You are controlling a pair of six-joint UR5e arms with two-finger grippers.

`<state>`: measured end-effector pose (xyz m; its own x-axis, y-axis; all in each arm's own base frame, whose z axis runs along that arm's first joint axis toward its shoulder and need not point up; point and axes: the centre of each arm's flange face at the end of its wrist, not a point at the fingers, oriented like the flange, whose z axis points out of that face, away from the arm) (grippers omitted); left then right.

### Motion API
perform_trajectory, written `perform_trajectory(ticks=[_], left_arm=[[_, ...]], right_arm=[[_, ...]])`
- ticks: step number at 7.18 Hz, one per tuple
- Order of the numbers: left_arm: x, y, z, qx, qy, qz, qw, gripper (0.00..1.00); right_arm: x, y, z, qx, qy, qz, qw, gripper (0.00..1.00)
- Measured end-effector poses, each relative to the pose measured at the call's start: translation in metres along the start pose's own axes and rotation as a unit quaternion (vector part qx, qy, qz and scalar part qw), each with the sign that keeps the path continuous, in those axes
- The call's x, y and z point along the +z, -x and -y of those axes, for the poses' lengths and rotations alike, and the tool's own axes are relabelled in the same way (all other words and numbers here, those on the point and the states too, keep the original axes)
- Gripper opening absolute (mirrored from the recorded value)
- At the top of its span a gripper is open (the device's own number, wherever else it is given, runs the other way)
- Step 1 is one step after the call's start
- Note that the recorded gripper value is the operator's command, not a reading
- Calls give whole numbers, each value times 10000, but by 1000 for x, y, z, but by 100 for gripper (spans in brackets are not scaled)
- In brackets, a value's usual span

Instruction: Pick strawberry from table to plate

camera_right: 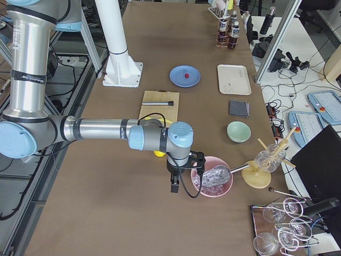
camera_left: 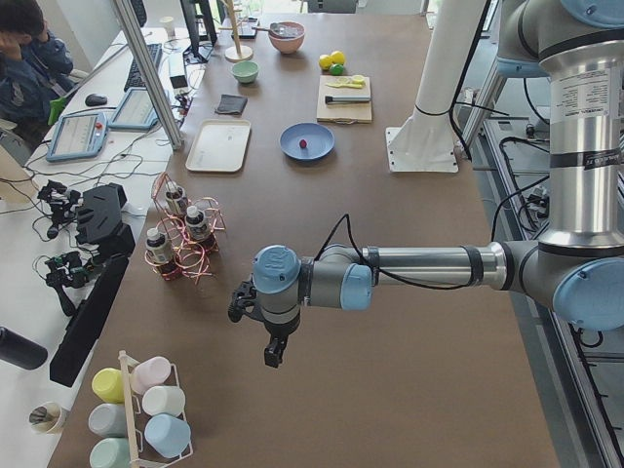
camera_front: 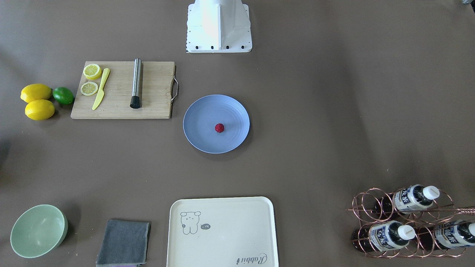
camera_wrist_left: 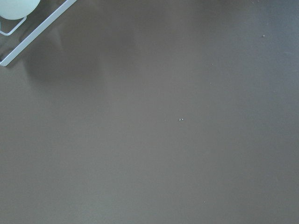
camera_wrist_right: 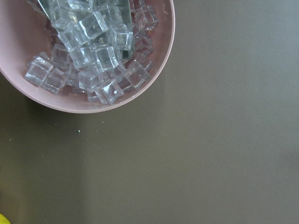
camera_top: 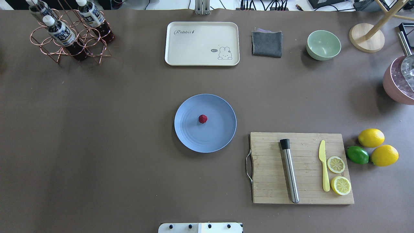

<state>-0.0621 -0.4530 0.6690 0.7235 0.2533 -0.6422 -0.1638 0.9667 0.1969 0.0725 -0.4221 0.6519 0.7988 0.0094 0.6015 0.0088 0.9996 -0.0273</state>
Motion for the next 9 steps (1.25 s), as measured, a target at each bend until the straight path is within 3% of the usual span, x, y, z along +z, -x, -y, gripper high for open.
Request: perform_trajectory(ticks=[9], left_arm=[[1,0,0,-5,7,-2,10000,99]], right_arm=[[-1,3,1,-13,-12,119,9999,100]])
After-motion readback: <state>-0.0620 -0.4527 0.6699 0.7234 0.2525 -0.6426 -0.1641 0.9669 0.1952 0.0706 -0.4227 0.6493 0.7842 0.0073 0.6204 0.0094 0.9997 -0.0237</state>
